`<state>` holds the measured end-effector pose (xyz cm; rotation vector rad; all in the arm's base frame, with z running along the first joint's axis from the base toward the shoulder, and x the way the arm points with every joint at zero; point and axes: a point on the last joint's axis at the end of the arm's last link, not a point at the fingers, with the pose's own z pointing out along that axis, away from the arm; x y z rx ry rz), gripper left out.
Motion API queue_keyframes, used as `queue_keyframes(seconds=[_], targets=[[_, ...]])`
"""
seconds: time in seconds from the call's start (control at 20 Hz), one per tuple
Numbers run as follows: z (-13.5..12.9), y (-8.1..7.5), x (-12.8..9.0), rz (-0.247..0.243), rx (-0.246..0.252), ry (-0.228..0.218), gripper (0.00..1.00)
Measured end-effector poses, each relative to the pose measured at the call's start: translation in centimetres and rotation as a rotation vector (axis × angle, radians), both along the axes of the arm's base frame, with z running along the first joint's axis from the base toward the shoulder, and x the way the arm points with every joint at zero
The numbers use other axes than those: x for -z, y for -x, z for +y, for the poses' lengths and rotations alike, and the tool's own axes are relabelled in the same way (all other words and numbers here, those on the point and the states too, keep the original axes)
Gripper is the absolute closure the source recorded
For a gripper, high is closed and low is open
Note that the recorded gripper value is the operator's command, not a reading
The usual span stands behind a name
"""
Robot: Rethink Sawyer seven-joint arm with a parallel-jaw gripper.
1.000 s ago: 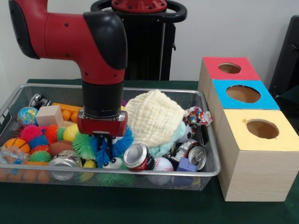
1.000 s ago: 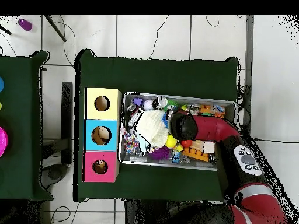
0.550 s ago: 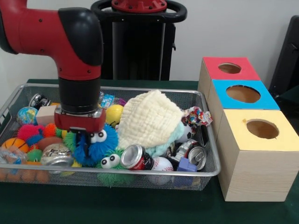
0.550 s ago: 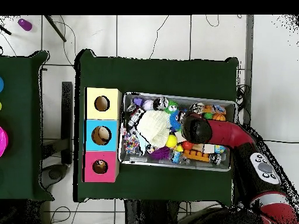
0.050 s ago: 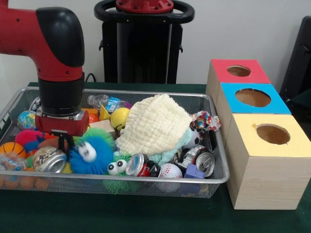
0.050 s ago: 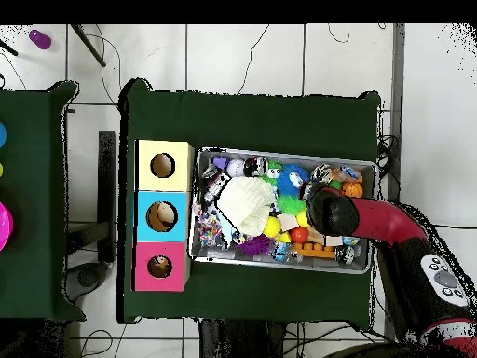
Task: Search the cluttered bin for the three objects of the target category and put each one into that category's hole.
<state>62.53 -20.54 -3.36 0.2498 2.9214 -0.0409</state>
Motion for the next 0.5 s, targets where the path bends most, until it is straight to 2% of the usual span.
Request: queue_keyframes(seconds=[0.25, 0.5], targets=[[-1.6, 1.3, 0.7, 0.012, -0.008, 0.015, 1.00], [-1.7, 1.5, 0.9, 0.011, -0.027, 0.023, 1.00]])
